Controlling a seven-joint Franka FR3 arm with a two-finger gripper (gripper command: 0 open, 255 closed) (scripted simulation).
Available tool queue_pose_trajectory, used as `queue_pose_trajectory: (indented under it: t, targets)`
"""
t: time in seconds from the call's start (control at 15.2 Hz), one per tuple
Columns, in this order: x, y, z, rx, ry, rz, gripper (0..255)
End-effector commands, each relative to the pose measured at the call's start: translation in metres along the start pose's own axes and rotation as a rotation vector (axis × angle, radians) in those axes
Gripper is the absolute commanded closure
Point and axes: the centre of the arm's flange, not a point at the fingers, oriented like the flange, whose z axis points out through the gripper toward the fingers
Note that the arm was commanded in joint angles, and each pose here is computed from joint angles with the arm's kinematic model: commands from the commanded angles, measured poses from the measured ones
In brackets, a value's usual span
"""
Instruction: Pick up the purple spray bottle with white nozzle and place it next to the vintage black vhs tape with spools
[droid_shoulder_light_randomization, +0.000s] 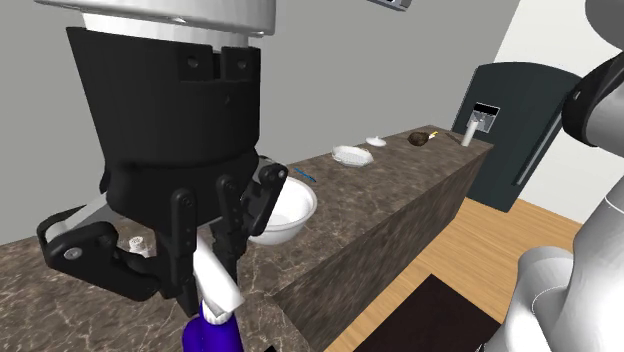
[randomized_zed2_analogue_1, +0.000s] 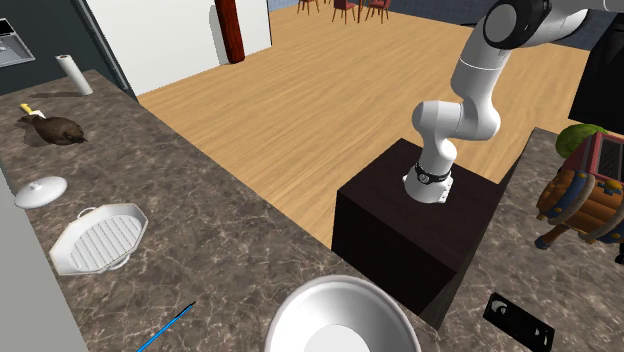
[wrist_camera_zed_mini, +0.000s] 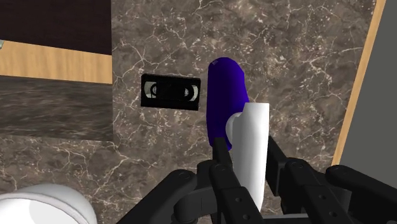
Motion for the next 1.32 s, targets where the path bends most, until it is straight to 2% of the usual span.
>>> queue_pose_trajectory:
  t: [0.0,1.25]
  targets:
    - [-0.001,0.0,0.012,0.001,0.0,0.0,255]
    - [0.001,0.001,0.112,0.001,0.0,0.0,255]
